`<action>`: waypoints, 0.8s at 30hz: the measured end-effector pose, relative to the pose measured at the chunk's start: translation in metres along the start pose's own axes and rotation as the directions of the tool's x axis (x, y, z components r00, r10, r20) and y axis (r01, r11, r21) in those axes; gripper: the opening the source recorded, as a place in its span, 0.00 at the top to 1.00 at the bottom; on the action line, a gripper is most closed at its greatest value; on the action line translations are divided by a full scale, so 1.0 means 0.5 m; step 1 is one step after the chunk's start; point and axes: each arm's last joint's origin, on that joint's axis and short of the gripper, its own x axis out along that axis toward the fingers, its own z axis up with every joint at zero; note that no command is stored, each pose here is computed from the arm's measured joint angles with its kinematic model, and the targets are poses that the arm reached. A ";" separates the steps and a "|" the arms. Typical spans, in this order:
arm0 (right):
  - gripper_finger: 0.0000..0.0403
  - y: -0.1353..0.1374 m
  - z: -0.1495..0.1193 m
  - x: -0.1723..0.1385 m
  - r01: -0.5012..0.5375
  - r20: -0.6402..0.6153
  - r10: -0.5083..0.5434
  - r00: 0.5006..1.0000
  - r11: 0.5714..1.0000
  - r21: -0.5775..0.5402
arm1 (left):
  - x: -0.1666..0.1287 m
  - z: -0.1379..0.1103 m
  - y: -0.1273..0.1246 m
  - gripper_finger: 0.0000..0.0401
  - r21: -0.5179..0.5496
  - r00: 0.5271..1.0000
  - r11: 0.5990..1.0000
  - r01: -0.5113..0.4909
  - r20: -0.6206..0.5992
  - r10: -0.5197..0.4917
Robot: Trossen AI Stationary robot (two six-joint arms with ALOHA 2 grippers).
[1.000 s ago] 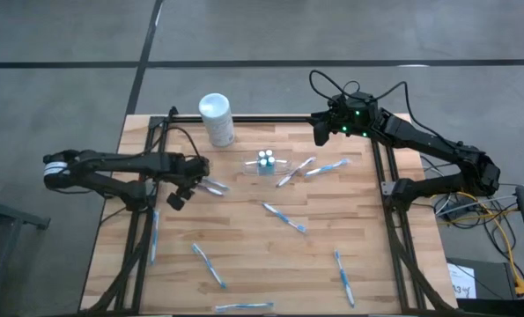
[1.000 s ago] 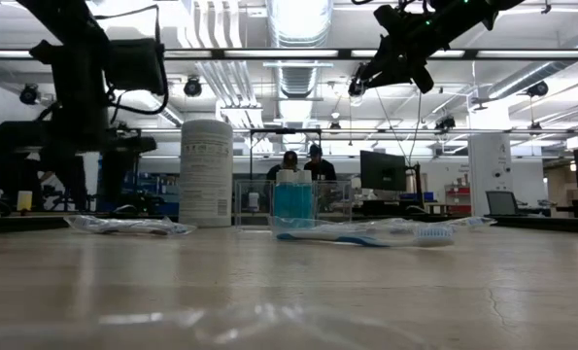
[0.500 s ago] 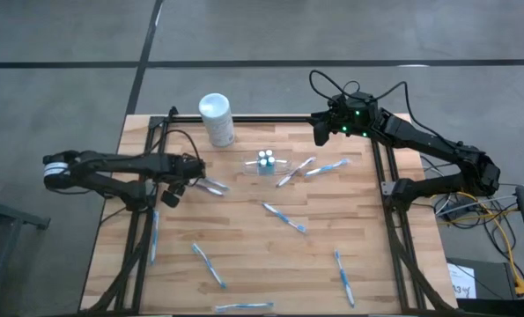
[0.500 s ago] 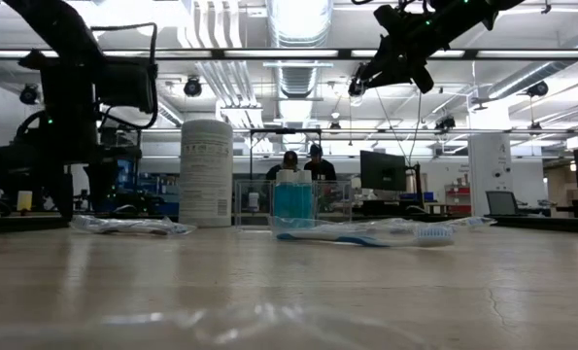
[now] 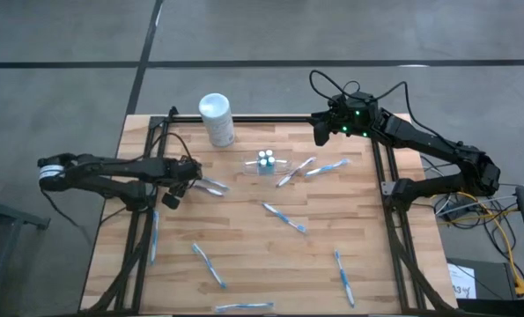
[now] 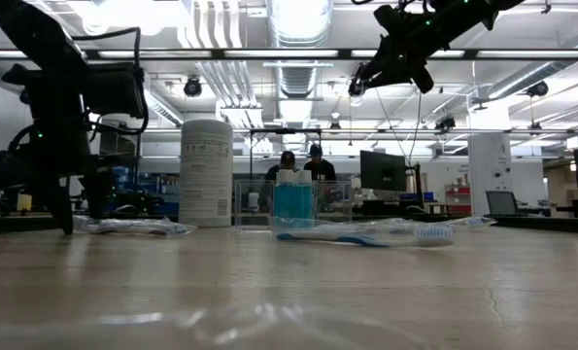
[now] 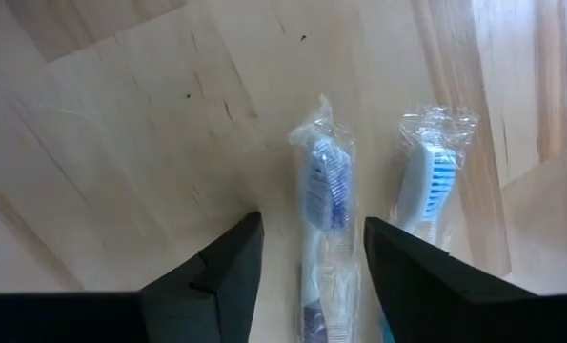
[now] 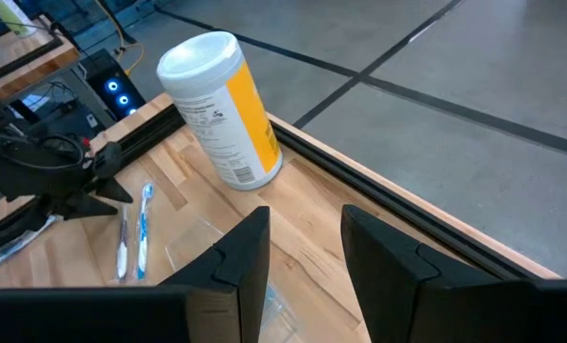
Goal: Pick & Place toothbrushing station
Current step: Put the violet toothbrush into the left of the transparent organizer
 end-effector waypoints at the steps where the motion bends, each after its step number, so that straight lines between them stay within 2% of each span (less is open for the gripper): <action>1: 0.68 0.000 0.000 0.000 0.000 0.000 0.000 1.000 1.000 0.000 | 0.000 0.000 0.000 0.55 0.000 1.000 1.000 -0.001 -0.002 0.001; 5: 0.68 0.000 0.000 0.000 0.000 0.000 0.000 1.000 1.000 0.000 | 0.000 -0.001 0.000 0.63 0.004 1.000 1.000 -0.009 -0.009 0.010; 17: 0.68 0.000 0.000 0.000 0.000 0.000 0.000 1.000 1.000 0.000 | -0.001 -0.006 -0.003 0.96 0.009 0.999 1.000 -0.004 -0.039 0.005; 20: 0.68 0.000 0.000 0.000 0.000 0.000 0.000 1.000 1.000 0.000 | -0.002 -0.010 -0.009 0.98 0.002 0.998 1.000 0.030 -0.051 -0.030; 24: 0.68 0.000 0.000 0.000 0.000 0.000 0.000 1.000 1.000 0.000 | -0.002 -0.011 -0.010 0.98 0.066 0.998 0.997 0.044 -0.051 -0.041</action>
